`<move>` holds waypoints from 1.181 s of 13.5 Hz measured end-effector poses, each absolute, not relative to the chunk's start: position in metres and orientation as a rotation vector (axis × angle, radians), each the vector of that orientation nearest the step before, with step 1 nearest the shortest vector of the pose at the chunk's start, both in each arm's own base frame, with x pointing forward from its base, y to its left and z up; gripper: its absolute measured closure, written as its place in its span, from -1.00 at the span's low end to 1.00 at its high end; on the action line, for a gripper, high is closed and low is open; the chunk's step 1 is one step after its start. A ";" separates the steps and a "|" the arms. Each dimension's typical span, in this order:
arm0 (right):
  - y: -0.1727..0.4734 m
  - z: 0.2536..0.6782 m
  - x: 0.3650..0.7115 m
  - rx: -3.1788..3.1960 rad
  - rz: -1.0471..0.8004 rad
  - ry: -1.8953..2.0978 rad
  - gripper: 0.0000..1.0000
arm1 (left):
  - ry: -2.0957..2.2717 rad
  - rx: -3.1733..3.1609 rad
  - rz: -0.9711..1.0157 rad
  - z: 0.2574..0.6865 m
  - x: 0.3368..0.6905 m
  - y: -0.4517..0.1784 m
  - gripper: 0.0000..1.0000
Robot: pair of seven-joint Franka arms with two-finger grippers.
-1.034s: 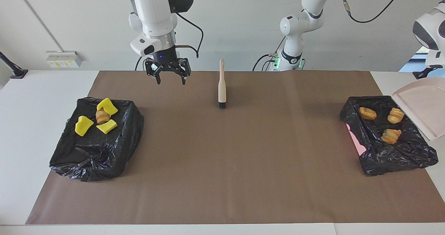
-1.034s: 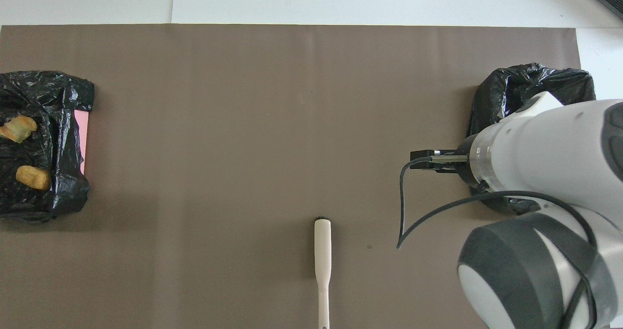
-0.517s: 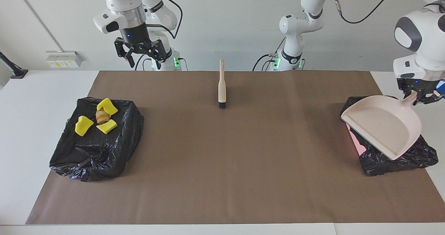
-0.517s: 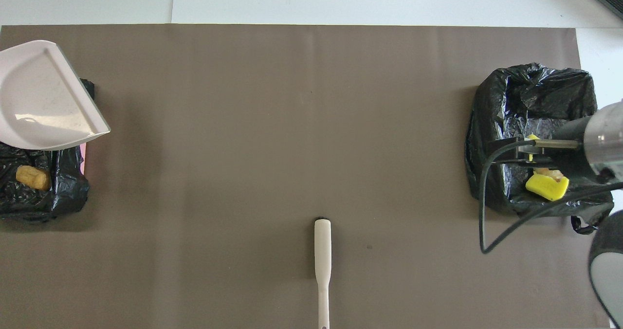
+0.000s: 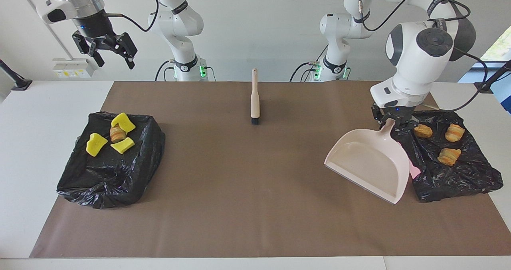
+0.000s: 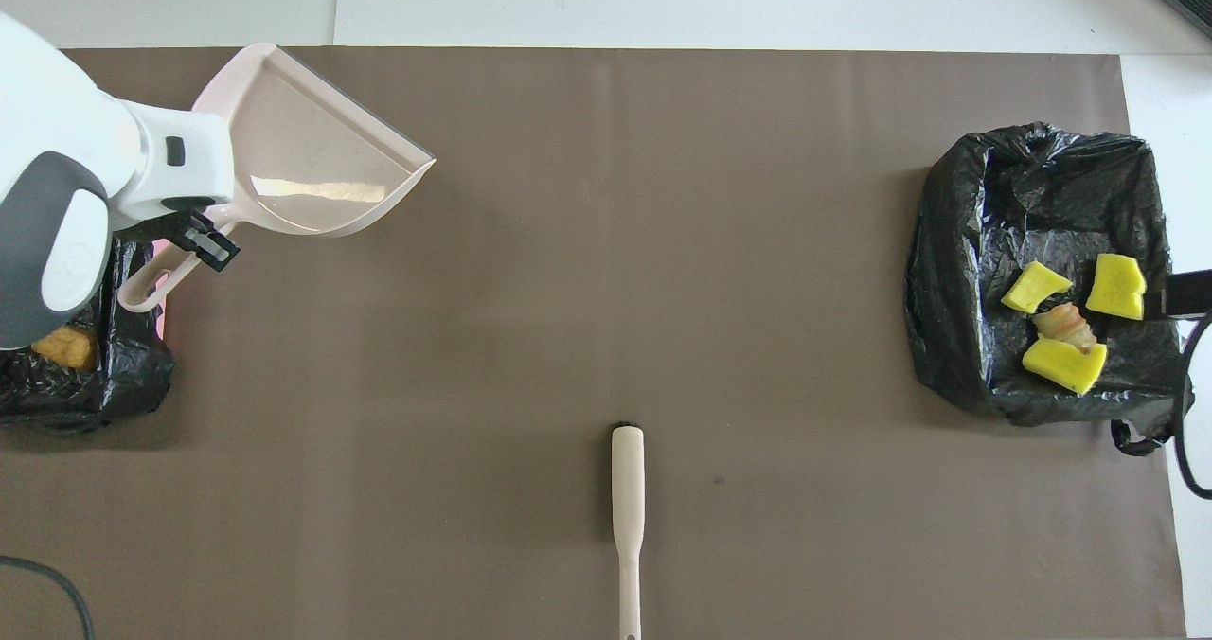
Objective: Sweep and dump trash in bin
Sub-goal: 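Bring the empty dustpan back to the mat center with the left gripper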
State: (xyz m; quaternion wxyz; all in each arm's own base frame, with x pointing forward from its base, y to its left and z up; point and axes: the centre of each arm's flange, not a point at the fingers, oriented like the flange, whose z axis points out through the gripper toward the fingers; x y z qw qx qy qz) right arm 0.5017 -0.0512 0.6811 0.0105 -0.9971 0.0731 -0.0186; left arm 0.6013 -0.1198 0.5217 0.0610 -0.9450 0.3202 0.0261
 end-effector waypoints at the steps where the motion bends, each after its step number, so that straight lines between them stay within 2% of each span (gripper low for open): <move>1: -0.054 0.677 0.502 -3.110 -0.044 0.237 -1.00 | 0.897 -2.902 0.078 0.516 0.596 -0.152 0.36; 8: -0.054 0.676 0.502 -3.118 -0.051 0.164 -1.00 | 0.447 -3.023 0.040 0.455 0.577 -0.363 0.36; 12: -0.047 0.676 0.503 -3.124 -0.053 0.132 -1.00 | 0.270 -3.075 -0.009 0.409 0.573 -0.436 0.36; 16: -0.044 0.676 0.503 -3.125 -0.052 0.123 -1.00 | 0.260 -3.083 0.007 0.357 0.573 -0.478 0.36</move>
